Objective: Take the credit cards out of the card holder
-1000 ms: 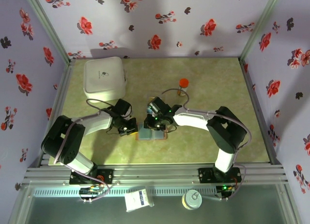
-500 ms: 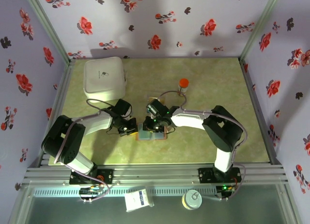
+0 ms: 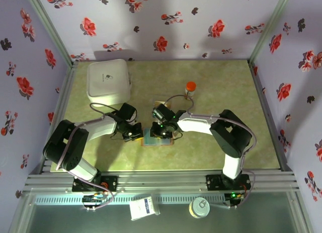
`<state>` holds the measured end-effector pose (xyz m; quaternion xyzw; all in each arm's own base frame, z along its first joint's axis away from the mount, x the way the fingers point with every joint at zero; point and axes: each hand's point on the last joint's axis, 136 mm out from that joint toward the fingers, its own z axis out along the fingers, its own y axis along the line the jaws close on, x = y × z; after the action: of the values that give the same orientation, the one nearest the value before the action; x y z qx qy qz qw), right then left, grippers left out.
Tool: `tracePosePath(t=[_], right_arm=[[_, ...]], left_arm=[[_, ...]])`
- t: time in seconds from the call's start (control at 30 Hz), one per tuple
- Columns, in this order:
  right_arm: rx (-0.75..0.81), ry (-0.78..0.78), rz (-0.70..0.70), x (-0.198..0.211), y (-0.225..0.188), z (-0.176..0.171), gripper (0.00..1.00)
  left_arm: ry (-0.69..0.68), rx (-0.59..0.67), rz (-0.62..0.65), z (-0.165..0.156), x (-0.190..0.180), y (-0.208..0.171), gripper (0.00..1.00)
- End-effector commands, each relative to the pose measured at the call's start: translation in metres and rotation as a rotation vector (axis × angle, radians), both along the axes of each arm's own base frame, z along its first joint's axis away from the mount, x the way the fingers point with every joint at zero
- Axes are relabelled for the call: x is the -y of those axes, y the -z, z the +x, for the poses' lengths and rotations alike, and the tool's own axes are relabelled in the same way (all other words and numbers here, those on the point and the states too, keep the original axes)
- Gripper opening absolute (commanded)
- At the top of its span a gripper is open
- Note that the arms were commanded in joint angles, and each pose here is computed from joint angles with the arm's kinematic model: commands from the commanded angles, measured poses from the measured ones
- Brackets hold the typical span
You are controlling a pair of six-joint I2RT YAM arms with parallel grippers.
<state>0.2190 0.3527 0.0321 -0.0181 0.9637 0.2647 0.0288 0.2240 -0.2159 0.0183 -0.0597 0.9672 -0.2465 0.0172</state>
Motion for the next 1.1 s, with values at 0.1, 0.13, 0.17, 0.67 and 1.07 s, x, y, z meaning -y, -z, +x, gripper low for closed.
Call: tracePosePath(t=[0.1,0.13,0.17,0.67,1.07], right_arm=[[0.044,0.016,-0.056,0.015,-0.008,0.002,0.23],[0.044,0.019,-0.057,0.017,-0.007,0.002,0.23],[0.045,0.023,-0.055,0.017,-0.007,0.003,0.23],[0.042,0.046,-0.018,0.019,-0.002,0.005,0.18],[0.053,0.051,-0.026,0.022,-0.003,0.006,0.05]], left_arm=[[0.016,-0.029,0.044,-0.008,-0.007,0.004,0.0],[0.016,-0.029,0.044,-0.007,-0.007,0.004,0.0],[0.016,-0.026,0.043,-0.007,-0.006,0.003,0.0],[0.018,0.002,0.027,-0.002,-0.003,-0.01,0.0],[0.018,0.006,0.02,0.001,-0.001,-0.014,0.0]])
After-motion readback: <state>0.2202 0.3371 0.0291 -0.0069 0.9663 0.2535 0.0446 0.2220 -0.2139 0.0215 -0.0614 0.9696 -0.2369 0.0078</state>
